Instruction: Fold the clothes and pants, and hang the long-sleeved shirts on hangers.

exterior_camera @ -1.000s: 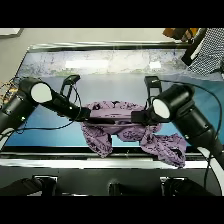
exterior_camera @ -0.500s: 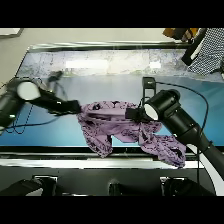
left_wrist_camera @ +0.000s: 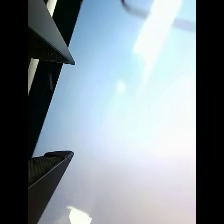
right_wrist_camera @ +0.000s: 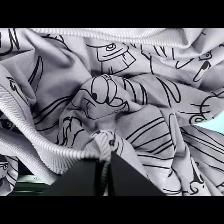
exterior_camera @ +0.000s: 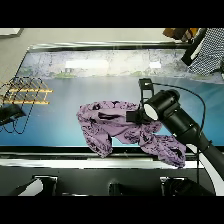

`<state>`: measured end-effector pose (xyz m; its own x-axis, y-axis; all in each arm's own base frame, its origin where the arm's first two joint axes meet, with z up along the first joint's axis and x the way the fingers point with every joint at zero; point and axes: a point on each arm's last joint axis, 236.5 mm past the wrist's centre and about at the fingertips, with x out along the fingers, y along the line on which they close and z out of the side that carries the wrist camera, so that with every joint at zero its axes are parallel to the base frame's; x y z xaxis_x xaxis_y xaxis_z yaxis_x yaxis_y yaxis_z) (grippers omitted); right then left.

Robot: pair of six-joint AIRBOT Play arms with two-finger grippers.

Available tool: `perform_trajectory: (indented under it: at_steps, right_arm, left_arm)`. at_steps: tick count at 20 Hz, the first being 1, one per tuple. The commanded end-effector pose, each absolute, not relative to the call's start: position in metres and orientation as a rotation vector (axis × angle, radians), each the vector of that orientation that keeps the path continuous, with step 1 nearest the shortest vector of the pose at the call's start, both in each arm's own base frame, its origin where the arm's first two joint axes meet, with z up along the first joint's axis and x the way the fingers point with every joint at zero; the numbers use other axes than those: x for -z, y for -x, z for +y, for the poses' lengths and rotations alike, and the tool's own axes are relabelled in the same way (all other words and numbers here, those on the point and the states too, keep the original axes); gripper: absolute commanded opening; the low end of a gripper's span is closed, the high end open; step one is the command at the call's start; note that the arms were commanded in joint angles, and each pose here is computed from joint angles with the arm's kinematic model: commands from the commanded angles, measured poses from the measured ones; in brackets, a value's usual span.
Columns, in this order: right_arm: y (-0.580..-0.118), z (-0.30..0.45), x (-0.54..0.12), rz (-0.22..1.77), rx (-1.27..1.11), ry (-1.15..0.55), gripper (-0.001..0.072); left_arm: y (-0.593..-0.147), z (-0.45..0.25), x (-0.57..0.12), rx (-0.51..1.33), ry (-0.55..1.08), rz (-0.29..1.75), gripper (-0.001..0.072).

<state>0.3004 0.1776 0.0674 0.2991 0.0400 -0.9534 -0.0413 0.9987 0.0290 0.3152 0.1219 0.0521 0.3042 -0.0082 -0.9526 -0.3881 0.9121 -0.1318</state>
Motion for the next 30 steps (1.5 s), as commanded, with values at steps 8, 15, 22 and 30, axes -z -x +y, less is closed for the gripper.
perform_trajectory:
  at_steps: [8,15,22,30]
  right_arm:
    - [-0.300,0.176,-0.067,1.267,-0.054,0.017,0.0040]
    - [-0.301,0.175,-0.067,1.265,-0.052,0.019,0.0040]
    - [-0.301,0.174,-0.067,1.266,-0.049,0.022,0.0040]
    - [-0.301,0.174,-0.067,1.265,-0.048,0.023,0.0040]
  left_arm:
    - [-0.314,0.228,0.031,-0.273,0.474,1.213,0.0601]
    - [-0.324,0.221,0.063,-0.122,0.337,1.264,0.0600]
    - [-0.318,0.209,0.098,0.002,0.174,1.396,0.0593]
    - [-0.314,0.205,0.115,0.021,0.194,1.434,0.0462]
